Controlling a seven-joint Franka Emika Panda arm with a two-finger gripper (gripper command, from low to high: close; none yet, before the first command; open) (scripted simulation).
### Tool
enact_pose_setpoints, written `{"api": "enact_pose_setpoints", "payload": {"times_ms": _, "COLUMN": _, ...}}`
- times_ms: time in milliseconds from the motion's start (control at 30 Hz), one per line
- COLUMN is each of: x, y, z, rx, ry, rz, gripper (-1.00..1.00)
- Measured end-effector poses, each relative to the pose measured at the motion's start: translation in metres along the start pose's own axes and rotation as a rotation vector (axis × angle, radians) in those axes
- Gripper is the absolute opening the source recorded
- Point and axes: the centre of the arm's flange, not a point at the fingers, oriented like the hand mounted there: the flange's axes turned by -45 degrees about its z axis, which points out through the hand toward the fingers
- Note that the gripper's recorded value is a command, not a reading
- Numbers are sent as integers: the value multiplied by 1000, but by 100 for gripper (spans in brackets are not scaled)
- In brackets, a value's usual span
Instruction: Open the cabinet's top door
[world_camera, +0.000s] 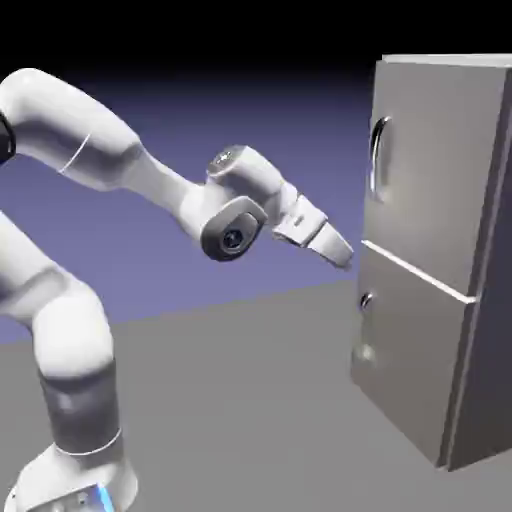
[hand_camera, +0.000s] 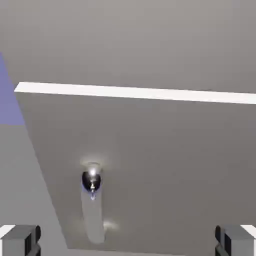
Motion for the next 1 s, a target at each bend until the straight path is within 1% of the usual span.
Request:
{"api": "enact_pose_setpoints", "payload": {"times_ms": 267, "x": -53, "y": 31, "z": 91, "rx": 65, "ry": -268, "rz": 198, "gripper": 0}}
{"api": "enact_pose_setpoints", "payload": {"times_ms": 433, "x": -94, "y": 51, "z": 134, "rx": 38, "ry": -401, "rz": 295, "gripper": 0}}
{"api": "enact_pose_setpoints", "payload": {"times_ms": 567, "x": -123, "y": 69, "z": 156, "rx": -15, "ry": -471, "rz": 354, "gripper": 0}}
{"api": "enact_pose_setpoints", "payload": {"times_ms": 700, "x": -143, "y": 88, "z": 167, "rx": -87, "ry": -499, "rz": 397, "gripper": 0}}
{"api": "enact_pose_setpoints", "payload": {"times_ms": 800, "x": -150, "y": 103, "z": 169, "rx": -148, "ry": -489, "rz": 417, "gripper": 0}}
{"api": "enact_pose_setpoints", "payload": {"times_ms": 1000, "x": -138, "y": 125, "z": 159, "rx": -266, "ry": -384, "rz": 419, "gripper": 0}}
